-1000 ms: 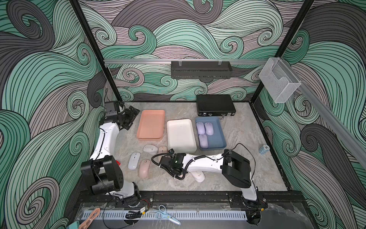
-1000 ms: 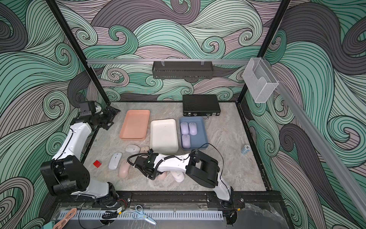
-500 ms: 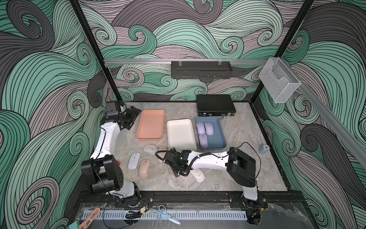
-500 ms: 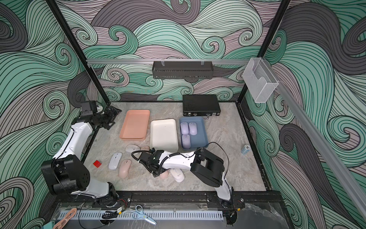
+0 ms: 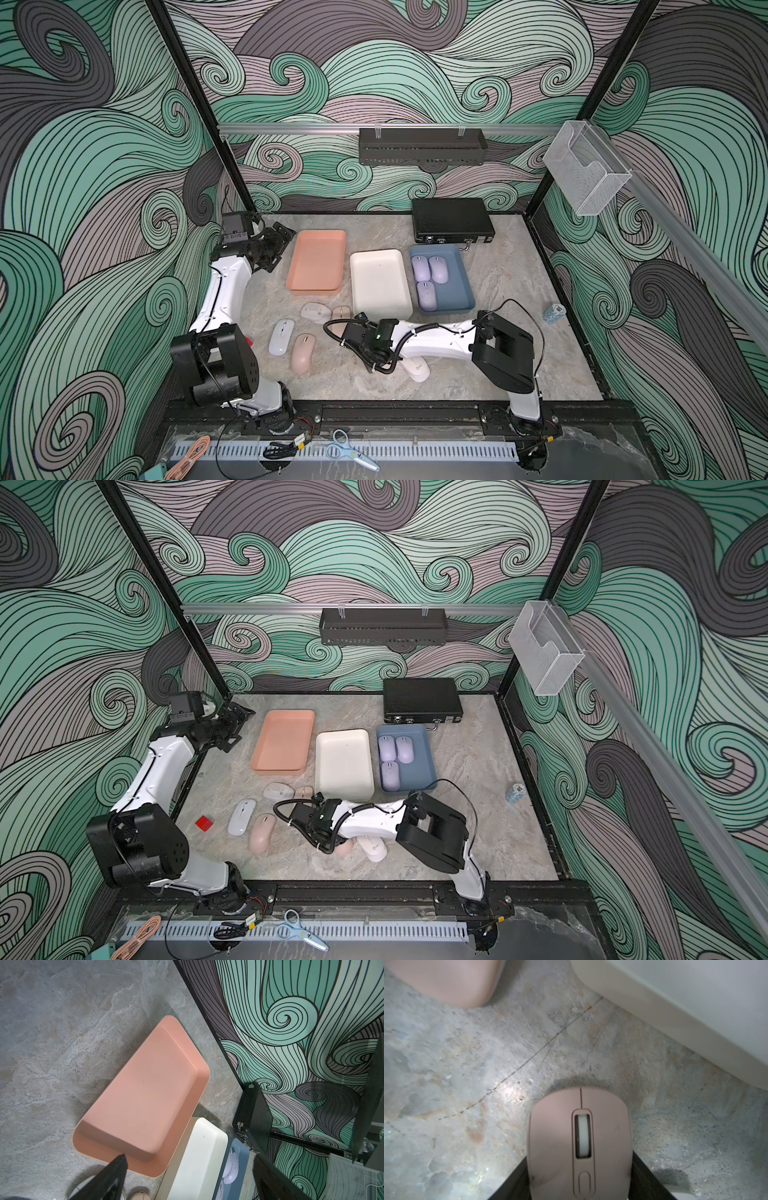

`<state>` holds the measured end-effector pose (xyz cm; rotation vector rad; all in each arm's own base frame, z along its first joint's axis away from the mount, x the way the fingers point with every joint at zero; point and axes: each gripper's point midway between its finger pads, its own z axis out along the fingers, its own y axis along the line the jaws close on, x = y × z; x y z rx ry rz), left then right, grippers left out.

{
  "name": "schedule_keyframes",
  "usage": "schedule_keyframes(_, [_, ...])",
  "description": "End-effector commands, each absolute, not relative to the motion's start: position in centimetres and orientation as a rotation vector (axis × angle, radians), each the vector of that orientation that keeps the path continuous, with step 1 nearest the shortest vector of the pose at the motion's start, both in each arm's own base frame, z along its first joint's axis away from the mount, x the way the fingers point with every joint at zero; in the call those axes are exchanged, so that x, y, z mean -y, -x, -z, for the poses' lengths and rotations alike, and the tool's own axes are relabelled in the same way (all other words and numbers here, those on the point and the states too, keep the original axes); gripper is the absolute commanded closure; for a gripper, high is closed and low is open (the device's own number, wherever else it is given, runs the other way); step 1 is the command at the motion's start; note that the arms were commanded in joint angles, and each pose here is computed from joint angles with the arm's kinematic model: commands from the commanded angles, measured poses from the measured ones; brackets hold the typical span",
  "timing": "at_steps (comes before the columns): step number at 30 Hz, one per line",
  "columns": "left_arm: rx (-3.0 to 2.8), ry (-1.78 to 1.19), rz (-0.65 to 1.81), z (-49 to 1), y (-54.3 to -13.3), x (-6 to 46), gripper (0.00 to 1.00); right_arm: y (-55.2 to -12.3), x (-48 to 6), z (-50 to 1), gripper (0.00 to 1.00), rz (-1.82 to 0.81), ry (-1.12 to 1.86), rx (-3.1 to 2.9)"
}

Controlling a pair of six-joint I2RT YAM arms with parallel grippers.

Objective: Place the mice by color into the storage box
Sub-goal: Pick up the mouse from the center of the board.

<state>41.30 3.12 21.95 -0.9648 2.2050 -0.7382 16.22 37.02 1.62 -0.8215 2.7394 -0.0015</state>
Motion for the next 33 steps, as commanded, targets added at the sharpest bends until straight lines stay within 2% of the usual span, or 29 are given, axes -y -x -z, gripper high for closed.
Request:
schedule_keyframes(1, [-2.211, 0.929, 0.753, -22.2, -41.5, -2.5, 0.07, -16.1, -36.1, 0.5, 0.36, 0.074, 0.84, -2.756])
schedule_keyframes(4, [-2.21, 0.931, 0.759, -22.3, -41.6, -2.4, 0.07, -16.2, -36.2, 0.2, 0.37, 0.063, 0.846, -2.749])
schedule_keyframes(9, [-2.211, 0.93, 0.76, -22.3, -41.5, -2.3, 0.07, -16.3, -36.6, -2.0, 0.44, 0.0, 0.835, -2.714])
schedule_keyframes(20, [-2.209, 0.915, 0.781, -22.5, -41.6, -1.9, 0.07, -18.3, -37.1, -9.5, 0.43, -0.081, 0.81, -2.594])
schedule_keyframes(23, [-2.222, 0.904, 0.796, -22.2, -41.7, -1.1, 0.07, -20.3, -36.9, -11.7, 0.43, -0.11, 0.753, -2.575])
schedule_keyframes(27, [-2.265, 0.87, 0.839, -21.3, -41.9, 1.2, 0.07, -25.0, -35.9, -13.5, 0.43, -0.133, 0.61, -2.573])
schedule_keyframes(33, [-2.325, 0.842, 0.89, -19.8, -42.2, 3.6, 0.07, -32.8, -37.3, -12.6, 0.43, -0.148, 0.467, -2.592])
